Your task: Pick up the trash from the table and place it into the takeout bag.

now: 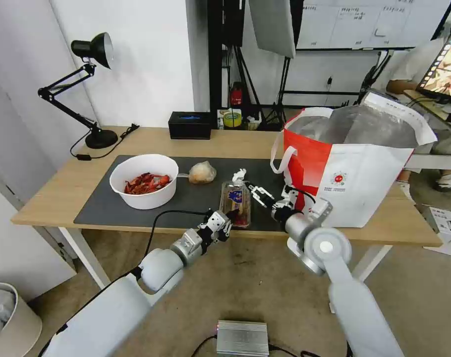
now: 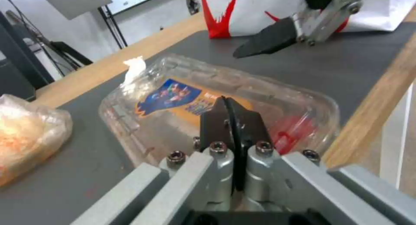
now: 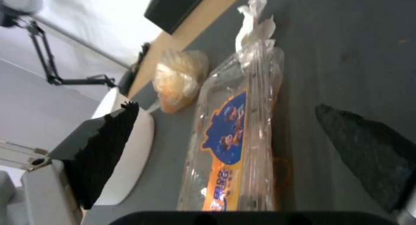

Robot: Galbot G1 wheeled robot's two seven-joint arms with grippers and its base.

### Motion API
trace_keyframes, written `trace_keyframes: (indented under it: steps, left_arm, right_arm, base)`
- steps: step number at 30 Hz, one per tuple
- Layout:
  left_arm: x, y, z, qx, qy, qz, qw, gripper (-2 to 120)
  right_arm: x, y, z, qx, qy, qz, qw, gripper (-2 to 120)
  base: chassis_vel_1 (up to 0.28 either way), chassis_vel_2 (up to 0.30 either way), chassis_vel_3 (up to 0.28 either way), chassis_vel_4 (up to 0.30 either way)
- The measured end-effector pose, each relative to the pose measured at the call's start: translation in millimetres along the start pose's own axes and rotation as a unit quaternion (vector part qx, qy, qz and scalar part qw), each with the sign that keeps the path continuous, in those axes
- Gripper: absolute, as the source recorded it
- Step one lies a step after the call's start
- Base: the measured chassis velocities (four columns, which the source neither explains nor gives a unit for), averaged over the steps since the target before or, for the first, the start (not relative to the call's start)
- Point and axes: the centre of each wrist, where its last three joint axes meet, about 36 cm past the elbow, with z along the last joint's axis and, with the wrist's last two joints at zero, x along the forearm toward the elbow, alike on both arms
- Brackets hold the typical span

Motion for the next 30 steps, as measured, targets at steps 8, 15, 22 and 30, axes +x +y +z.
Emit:
trace_keyframes:
  steps: [8, 15, 22, 30]
  left_arm:
    - [1, -0.7, 2.1, 0.002, 0.000, 0.000, 1.0000, 0]
    - [0, -1.6, 2.2, 0.003, -0.001, 0.001, 1.0000, 0]
    - [2, -0.1, 1.1, 0.003, -0.002, 0.001, 1.0000, 0]
    - [5, -0.5, 1.2, 0.005, -0.003, 0.000, 1.0000, 0]
  right_arm:
    - [-21, 8, -3, 0.008, 0.020, 0.022, 1.000, 100]
    - [-33, 9, -5, 0.014, 0.037, 0.039, 0.998, 100]
    - [-40, 13, -7, 0.013, 0.041, 0.037, 0.998, 100]
    - [-48, 19, -6, 0.017, 0.056, 0.036, 0.998, 100]
  base:
    - [0.000, 0.000, 0.000, 0.000]
    - [0.000, 0.000, 0.000, 0.000]
    - [0.000, 0.000, 0.000, 0.000]
    - [0.000, 0.000, 0.000, 0.000]
